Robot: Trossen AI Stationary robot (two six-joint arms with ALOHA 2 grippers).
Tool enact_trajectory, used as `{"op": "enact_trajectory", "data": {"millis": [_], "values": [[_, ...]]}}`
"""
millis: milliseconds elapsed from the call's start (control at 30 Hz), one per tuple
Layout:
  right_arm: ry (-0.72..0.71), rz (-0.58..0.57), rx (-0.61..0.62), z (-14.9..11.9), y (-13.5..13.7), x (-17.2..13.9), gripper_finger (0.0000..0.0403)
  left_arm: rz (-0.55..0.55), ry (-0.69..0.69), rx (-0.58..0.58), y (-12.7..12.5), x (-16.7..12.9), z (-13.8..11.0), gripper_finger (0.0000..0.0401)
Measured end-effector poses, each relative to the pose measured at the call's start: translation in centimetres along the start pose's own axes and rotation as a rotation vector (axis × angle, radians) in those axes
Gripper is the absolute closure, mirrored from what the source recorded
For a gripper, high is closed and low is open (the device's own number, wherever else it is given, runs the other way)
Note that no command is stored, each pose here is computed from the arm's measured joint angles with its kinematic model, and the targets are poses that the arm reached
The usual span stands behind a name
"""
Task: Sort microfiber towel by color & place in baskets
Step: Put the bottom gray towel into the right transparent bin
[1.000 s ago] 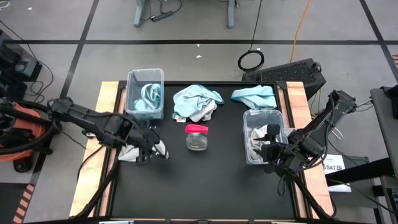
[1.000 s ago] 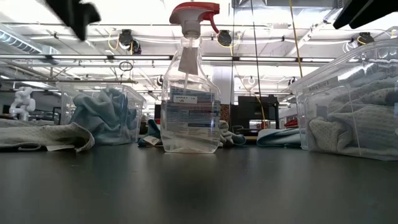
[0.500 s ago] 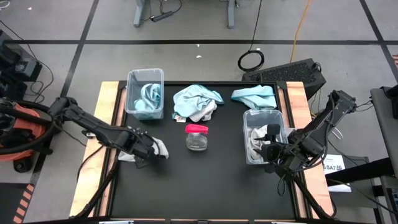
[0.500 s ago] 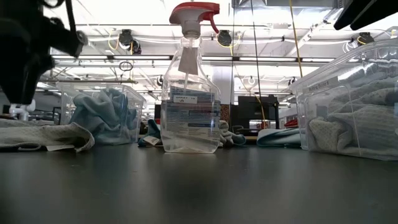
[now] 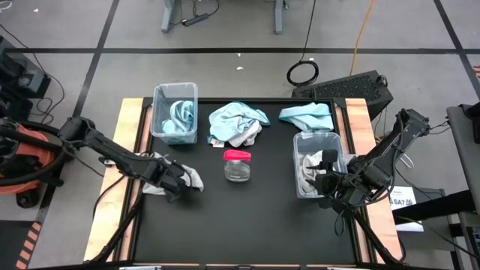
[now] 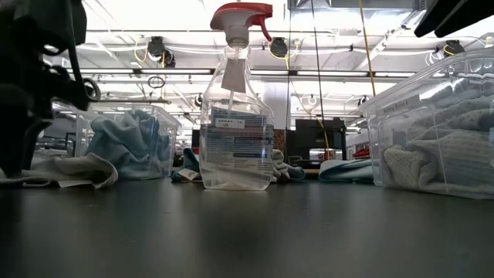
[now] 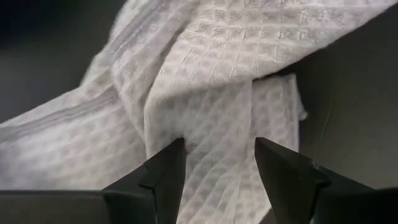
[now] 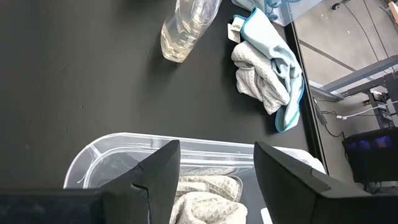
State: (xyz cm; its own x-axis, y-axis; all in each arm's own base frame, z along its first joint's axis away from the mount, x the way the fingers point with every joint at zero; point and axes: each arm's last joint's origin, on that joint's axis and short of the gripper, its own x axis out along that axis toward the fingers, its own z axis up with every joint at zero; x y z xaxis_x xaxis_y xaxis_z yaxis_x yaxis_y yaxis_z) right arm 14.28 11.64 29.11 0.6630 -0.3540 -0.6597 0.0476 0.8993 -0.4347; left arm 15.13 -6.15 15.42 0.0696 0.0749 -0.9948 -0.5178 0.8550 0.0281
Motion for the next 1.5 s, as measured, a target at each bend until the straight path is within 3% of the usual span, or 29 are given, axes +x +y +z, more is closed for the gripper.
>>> {"op": "enact_trajectory", "data": {"millis": [133, 233, 500, 733, 1100, 1333, 1500], "values": [[0.0, 0.0, 0.003, 0.0, 0.0, 0.0, 0.0206, -0.022, -0.029, -0.022, 0.3, 1.1, 0.0, 0.0206], [0.0, 0.0, 0.009, 0.0, 0.0, 0.0, 0.0206, -0.031, -0.04, -0.022, 0.4, 1.5, 0.0, 0.0231], [-0.001, 0.0, 0.019, 0.0, 0.0, 0.0, 0.0206, -0.052, -0.078, 0.02, 0.2, 1.6, 0.2, 0.0385], [-0.006, 0.003, 0.025, 0.1, 0.0, 0.0, 0.0206, -0.12, -0.127, 0.075, -1.0, -0.1, 1.3, 0.0395], [-0.086, 0.047, 0.018, 1.1, 0.6, -0.1, 0.0206, -0.273, -0.343, 0.249, -4.5, -7.3, 4.1, 0.0397], [-0.127, 0.068, 0.01, 1.6, 0.8, -0.1, 0.0206, -0.356, -0.441, 0.357, -6.0, -11.0, 4.3, 0.0398], [-0.148, 0.127, 0.001, 2.0, 1.1, -0.2, 0.0206, -0.396, -0.501, 0.412, -6.7, -12.0, 4.3, 0.0399]]}}
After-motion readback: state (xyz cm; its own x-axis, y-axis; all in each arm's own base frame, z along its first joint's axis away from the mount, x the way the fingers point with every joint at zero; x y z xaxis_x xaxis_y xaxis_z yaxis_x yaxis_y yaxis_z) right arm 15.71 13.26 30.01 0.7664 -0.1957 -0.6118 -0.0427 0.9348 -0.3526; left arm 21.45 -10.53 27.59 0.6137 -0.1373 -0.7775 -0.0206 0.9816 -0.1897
